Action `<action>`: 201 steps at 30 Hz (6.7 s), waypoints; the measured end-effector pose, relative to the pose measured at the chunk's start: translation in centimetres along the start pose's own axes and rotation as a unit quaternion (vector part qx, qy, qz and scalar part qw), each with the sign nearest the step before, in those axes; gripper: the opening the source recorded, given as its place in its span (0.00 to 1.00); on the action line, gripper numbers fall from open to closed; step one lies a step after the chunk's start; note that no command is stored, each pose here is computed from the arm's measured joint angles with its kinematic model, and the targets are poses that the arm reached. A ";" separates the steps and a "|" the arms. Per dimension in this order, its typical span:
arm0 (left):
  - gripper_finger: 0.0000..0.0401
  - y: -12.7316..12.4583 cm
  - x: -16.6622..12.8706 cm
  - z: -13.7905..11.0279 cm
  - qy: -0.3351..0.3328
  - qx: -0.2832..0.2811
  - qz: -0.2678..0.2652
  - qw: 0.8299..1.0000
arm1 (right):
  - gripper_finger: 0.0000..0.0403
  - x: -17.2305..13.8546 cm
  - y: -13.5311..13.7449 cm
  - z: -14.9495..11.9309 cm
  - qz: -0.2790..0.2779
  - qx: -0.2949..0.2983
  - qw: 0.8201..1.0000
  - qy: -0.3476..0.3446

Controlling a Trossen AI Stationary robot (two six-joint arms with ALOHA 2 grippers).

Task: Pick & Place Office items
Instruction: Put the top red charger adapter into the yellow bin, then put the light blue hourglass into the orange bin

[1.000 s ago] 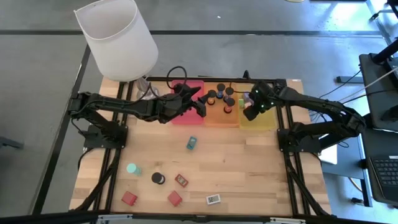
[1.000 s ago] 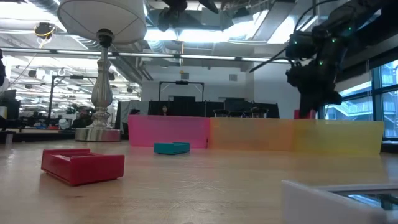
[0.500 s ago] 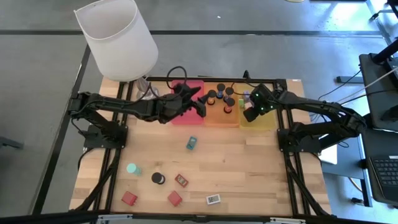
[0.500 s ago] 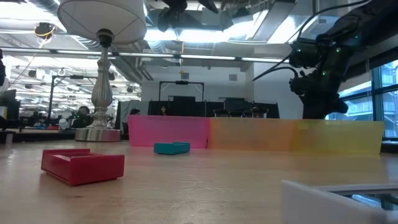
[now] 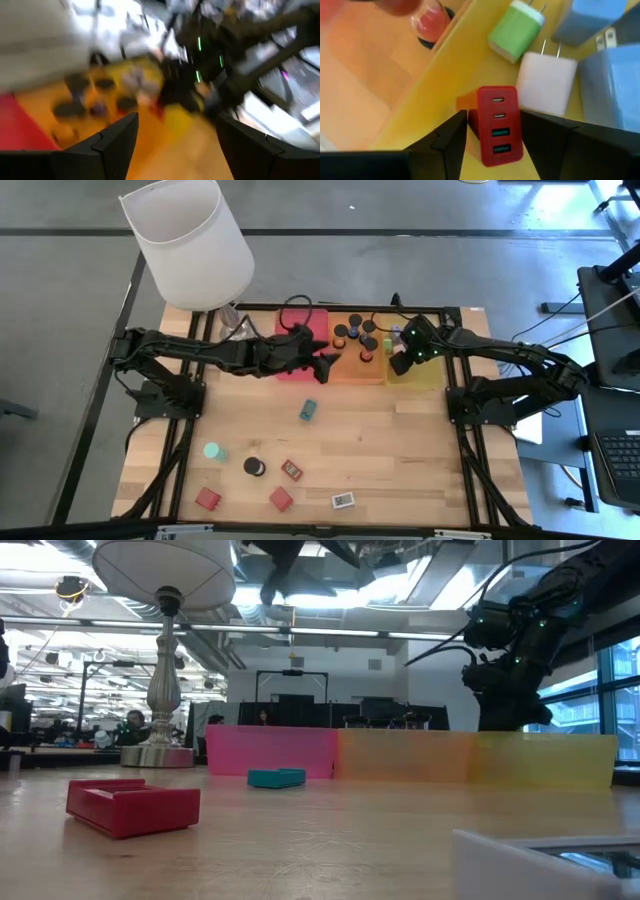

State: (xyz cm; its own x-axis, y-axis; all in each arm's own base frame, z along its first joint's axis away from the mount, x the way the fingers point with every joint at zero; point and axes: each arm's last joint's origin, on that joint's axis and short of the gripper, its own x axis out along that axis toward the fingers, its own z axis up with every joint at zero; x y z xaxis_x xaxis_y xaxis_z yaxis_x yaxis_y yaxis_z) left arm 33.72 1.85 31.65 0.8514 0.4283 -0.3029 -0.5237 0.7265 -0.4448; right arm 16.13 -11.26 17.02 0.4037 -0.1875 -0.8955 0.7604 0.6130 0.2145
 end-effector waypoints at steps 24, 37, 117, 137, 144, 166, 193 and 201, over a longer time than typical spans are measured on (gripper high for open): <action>0.63 0.8 -8.2 -7.1 0.460 -0.147 0.140 0.864 | 0.45 -7.0 2.6 7.3 0.018 -0.091 0.985 -0.142; 0.63 -0.3 -17.2 -9.4 0.478 -0.268 0.328 0.769 | 0.45 -8.7 3.2 8.5 0.031 -0.095 0.980 -0.171; 0.48 0.8 -15.7 -9.5 0.090 -0.252 0.299 0.916 | 0.45 -9.3 5.1 9.1 0.218 -0.105 0.953 -0.185; 0.50 -2.0 -7.1 0.4 -0.134 -0.163 0.076 0.974 | 0.65 -12.4 10.7 10.1 0.306 -0.294 0.815 -0.395; 0.49 -3.3 -7.3 3.1 -0.200 -0.140 -0.014 0.970 | 0.84 -13.2 12.2 9.7 0.310 -0.355 0.761 -0.445; 0.49 -3.4 -4.0 3.4 -0.171 -0.122 -0.157 0.965 | 0.89 -15.0 14.7 8.7 0.401 -0.314 0.719 -0.474; 0.49 -3.2 -3.9 3.7 -0.162 -0.119 -0.175 0.964 | 0.48 -15.1 15.1 8.3 0.461 -0.249 0.741 -0.421; 0.51 -3.2 -3.9 3.7 -0.162 -0.120 -0.174 0.964 | 0.46 -15.1 15.1 8.3 0.461 -0.248 0.741 -0.420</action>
State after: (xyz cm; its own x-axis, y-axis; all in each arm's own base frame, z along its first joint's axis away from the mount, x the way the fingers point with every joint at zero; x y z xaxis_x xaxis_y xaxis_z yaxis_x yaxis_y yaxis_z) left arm 32.17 -0.22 37.36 0.9209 0.3550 0.1607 -0.1647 0.7282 -0.6653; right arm 25.77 -5.54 37.02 0.9682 0.2027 0.1469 -0.2326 0.9453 0.2287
